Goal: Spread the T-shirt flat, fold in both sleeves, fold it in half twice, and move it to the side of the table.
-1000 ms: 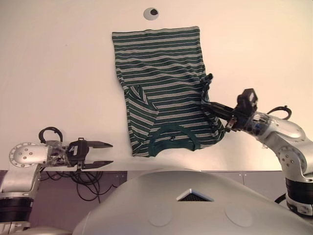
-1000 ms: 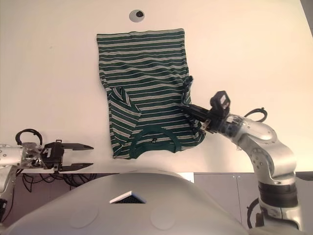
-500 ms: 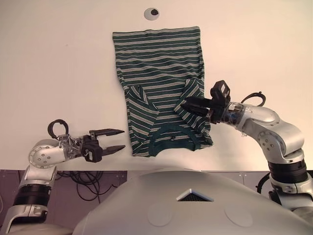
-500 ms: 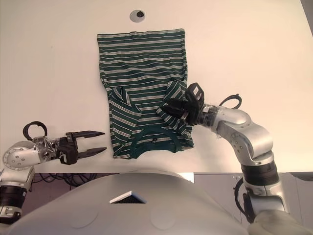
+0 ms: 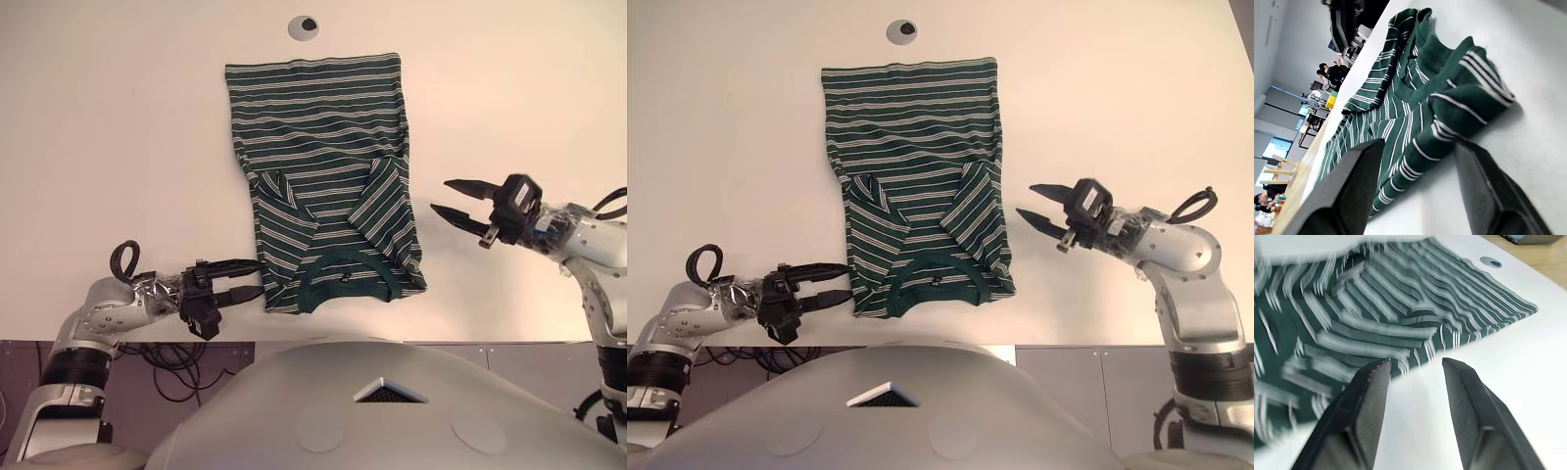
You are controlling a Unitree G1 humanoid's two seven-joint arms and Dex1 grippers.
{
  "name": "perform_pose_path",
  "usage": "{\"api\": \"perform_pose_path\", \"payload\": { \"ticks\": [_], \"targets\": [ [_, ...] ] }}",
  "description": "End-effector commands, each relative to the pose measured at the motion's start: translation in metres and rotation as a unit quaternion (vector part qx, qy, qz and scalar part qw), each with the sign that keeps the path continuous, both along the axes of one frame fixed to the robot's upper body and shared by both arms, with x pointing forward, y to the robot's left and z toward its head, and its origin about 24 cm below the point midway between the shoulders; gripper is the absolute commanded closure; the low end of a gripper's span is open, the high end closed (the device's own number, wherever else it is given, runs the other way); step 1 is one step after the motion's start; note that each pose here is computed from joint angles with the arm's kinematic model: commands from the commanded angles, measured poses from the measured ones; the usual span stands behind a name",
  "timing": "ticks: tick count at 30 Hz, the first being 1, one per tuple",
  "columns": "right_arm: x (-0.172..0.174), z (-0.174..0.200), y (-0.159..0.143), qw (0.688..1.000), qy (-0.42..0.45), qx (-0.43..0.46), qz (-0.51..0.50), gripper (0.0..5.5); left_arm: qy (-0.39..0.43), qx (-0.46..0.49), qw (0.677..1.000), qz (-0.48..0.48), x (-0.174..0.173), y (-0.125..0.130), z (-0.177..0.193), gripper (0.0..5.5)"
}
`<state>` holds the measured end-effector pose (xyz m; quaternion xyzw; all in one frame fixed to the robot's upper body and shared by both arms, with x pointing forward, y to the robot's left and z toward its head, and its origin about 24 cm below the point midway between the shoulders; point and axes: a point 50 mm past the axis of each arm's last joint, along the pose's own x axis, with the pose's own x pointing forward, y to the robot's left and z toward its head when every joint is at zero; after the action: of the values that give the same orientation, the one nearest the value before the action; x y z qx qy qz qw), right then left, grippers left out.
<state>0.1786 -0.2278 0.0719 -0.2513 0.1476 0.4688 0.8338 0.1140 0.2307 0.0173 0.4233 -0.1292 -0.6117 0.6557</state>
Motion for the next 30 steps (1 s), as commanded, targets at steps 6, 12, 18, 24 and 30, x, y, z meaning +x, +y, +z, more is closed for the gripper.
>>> {"api": "perform_pose_path", "payload": {
  "ticks": [6,12,18,24,30],
  "targets": [
    [-0.029,-0.033,-0.019,0.942,-0.105,-0.21,0.242,3.52,0.079,0.12,0.984,-0.104,-0.019,-0.011,-0.038,3.74],
    [-0.035,-0.035,-0.002,0.92,-0.159,-0.197,0.299,3.52,0.07,0.12,0.984,-0.11,-0.014,-0.013,-0.035,4.24],
    [-0.034,-0.034,0.016,0.913,-0.189,-0.166,0.321,3.52,0.066,0.119,0.984,-0.11,-0.012,-0.016,-0.031,4.73],
    [-0.035,-0.039,0.022,0.911,-0.186,-0.159,0.333,4.15,0.065,0.12,0.984,-0.111,-0.011,-0.019,-0.027,5.15],
    [-0.04,-0.042,0.019,0.92,-0.158,-0.149,0.326,5.25,0.067,0.116,0.985,-0.106,-0.008,-0.021,-0.022,5.49]
  ]
}}
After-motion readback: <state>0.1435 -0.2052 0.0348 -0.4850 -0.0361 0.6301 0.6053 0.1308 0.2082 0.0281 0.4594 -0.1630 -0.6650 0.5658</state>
